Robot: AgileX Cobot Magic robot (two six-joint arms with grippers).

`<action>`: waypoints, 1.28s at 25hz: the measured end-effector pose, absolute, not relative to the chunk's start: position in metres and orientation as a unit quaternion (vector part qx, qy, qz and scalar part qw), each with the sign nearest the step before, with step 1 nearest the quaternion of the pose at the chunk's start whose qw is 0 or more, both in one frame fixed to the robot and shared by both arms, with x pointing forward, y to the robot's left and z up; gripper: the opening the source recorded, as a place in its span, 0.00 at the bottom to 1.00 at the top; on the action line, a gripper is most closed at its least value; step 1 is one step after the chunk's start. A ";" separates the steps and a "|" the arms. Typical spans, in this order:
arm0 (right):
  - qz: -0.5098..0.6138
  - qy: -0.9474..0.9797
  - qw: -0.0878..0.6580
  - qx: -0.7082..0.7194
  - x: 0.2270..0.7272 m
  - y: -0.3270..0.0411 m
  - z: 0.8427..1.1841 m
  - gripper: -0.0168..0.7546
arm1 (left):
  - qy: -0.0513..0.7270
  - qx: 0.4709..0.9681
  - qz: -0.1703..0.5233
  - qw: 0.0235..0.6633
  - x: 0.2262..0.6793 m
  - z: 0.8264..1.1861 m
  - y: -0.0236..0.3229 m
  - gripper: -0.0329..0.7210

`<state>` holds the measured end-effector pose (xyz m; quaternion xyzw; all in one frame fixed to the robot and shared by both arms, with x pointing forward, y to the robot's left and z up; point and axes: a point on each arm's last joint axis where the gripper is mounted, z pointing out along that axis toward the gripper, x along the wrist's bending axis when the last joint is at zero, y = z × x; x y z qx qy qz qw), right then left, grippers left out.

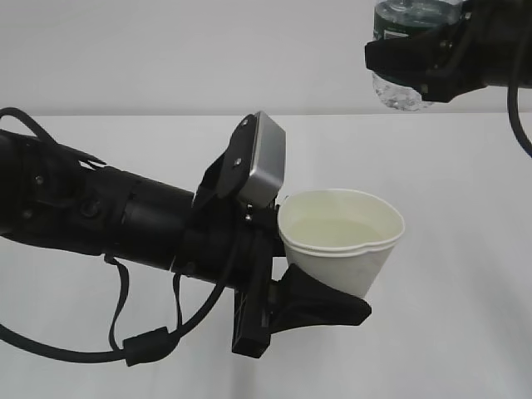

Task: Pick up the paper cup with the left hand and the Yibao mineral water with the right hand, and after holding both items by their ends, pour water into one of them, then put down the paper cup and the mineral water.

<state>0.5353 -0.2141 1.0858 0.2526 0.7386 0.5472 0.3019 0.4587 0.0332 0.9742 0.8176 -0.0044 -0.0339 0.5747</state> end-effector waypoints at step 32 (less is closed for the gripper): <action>0.496 0.718 0.378 0.309 0.548 -0.237 1.086 0.57 | 0.011 0.818 -0.026 0.575 0.461 0.974 0.033 0.60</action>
